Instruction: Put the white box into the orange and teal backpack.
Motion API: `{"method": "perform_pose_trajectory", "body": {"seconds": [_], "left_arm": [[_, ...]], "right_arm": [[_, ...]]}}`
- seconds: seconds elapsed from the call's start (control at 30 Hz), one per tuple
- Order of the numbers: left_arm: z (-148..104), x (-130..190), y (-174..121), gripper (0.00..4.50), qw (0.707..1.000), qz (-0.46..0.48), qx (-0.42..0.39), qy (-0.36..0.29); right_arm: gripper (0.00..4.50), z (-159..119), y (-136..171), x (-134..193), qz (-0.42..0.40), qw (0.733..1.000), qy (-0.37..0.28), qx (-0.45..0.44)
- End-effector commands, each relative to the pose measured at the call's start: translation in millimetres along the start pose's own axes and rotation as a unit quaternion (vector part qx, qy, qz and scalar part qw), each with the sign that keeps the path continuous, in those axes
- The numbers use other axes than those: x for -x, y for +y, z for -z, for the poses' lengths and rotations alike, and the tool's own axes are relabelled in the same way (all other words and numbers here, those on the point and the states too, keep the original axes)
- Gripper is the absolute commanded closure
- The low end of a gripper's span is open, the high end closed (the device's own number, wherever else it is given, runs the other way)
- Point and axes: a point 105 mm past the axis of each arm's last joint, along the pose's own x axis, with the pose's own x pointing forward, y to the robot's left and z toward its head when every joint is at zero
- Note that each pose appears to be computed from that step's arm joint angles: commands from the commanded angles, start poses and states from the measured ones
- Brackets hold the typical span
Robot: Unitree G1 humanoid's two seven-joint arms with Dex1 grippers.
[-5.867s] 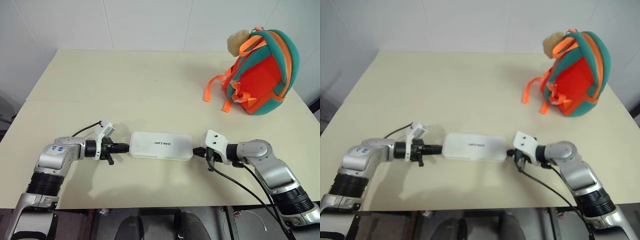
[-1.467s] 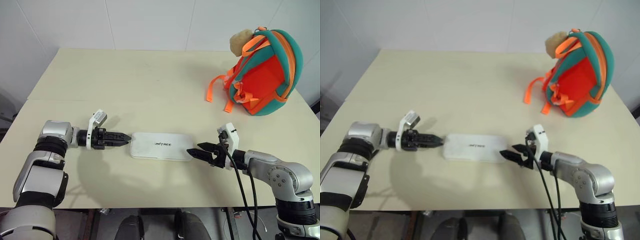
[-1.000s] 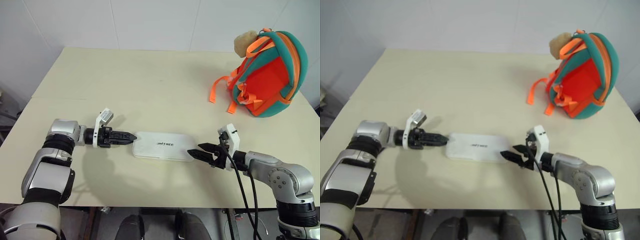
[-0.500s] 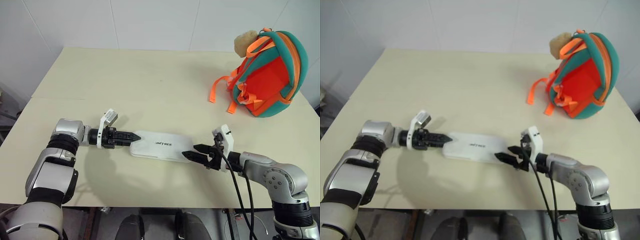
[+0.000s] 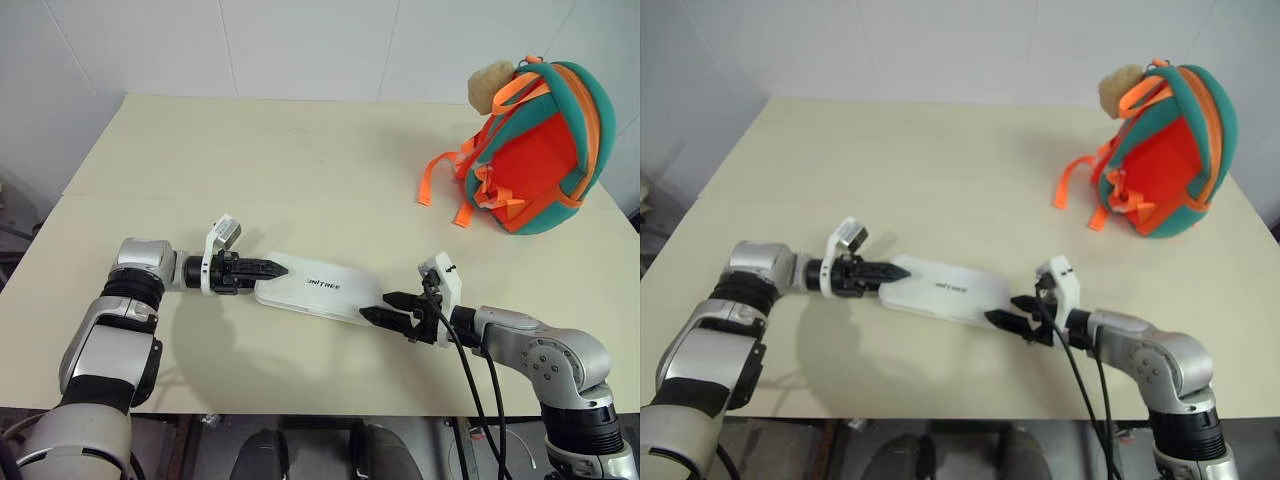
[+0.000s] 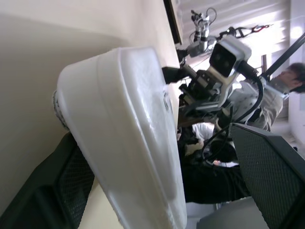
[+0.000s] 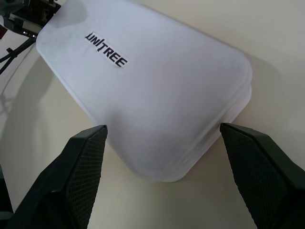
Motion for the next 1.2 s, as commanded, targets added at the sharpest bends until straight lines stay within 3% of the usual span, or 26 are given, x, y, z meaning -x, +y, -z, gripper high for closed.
{"method": "perform_pose_trajectory", "body": {"seconds": [0.03,0.27,0.37,0.67,1.2], "left_arm": [[-6,-3,-17,0.02,0.998,0.061,-0.03,0.005],[-3,-9,-15,0.02,0.997,0.059,-0.032,0.025],[-2,-11,-14,0.59,0.998,0.053,-0.031,0.033],[-7,-10,-16,3.18,0.998,0.055,-0.032,0.026],[-22,3,-24,3.21,0.997,0.058,-0.037,-0.028]], "right_arm": [[0.0,-4,8,4,-0.011,1.0,-0.008,0.02],[0.0,-3,8,5,-0.009,1.0,-0.008,0.024],[0.0,-4,8,6,-0.006,1.0,-0.01,0.025],[0.0,-4,8,9,0.0,1.0,-0.015,0.024],[0.0,-25,-3,21,0.032,0.996,-0.054,0.062]]}}
